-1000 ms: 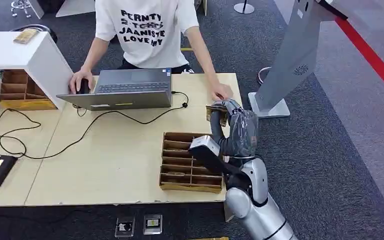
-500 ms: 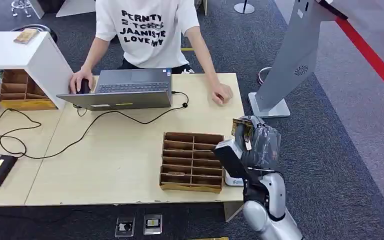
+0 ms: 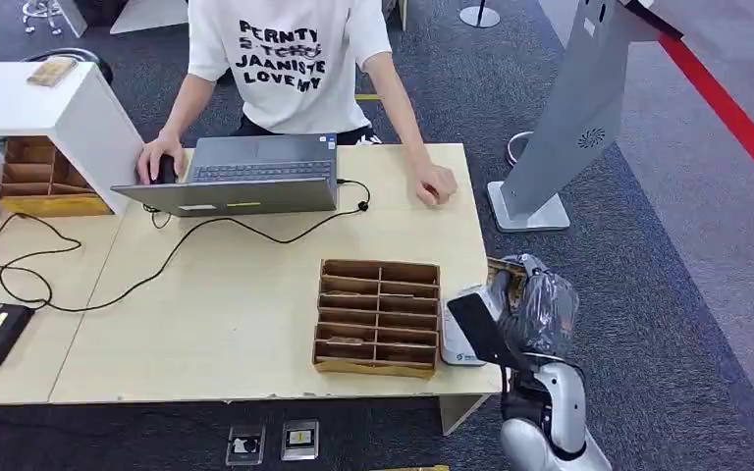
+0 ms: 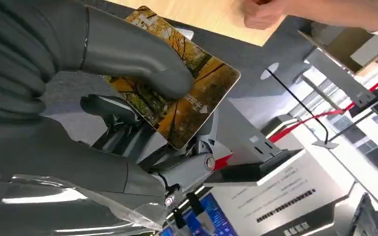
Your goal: Pass the card to the sensor for recognition and then transmit it.
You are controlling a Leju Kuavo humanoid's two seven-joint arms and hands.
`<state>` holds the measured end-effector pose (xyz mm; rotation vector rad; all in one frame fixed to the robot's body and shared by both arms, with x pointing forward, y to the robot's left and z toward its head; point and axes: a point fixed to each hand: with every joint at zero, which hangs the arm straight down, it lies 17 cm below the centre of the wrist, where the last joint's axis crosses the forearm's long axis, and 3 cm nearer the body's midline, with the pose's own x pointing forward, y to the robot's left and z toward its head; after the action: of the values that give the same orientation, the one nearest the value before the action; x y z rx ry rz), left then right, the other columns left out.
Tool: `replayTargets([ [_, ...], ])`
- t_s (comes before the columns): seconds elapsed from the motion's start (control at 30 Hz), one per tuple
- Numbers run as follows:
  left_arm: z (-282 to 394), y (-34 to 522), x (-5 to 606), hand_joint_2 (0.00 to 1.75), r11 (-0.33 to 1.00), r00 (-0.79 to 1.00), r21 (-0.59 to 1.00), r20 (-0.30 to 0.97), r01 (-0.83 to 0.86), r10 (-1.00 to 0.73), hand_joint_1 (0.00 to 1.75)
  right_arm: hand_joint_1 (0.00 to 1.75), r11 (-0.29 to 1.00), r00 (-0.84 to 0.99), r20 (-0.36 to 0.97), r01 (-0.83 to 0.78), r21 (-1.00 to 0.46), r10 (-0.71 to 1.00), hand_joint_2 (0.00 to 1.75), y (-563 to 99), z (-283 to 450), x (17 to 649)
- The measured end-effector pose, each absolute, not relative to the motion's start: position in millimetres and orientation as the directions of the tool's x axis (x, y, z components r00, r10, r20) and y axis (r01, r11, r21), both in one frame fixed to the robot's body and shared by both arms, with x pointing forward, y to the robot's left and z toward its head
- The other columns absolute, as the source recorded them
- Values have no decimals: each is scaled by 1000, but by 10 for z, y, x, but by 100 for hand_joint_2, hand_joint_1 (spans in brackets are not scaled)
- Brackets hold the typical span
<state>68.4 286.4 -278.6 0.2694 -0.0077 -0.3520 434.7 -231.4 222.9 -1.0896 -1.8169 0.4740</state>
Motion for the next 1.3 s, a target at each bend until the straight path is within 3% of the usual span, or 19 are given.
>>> replayTargets([
  [0.8, -2785, 2866, 668, 0, 904, 939, 260, -50, 340, -339, 0, 175, 696, -138, 683, 203, -689, 717, 175, -2027, 1704, 4440],
  [1.3, -2786, 2875, 671, 0, 898, 934, 261, -50, 354, -353, 0, 175, 690, -80, 689, 175, -702, 721, 175, -2263, 1551, 4529],
])
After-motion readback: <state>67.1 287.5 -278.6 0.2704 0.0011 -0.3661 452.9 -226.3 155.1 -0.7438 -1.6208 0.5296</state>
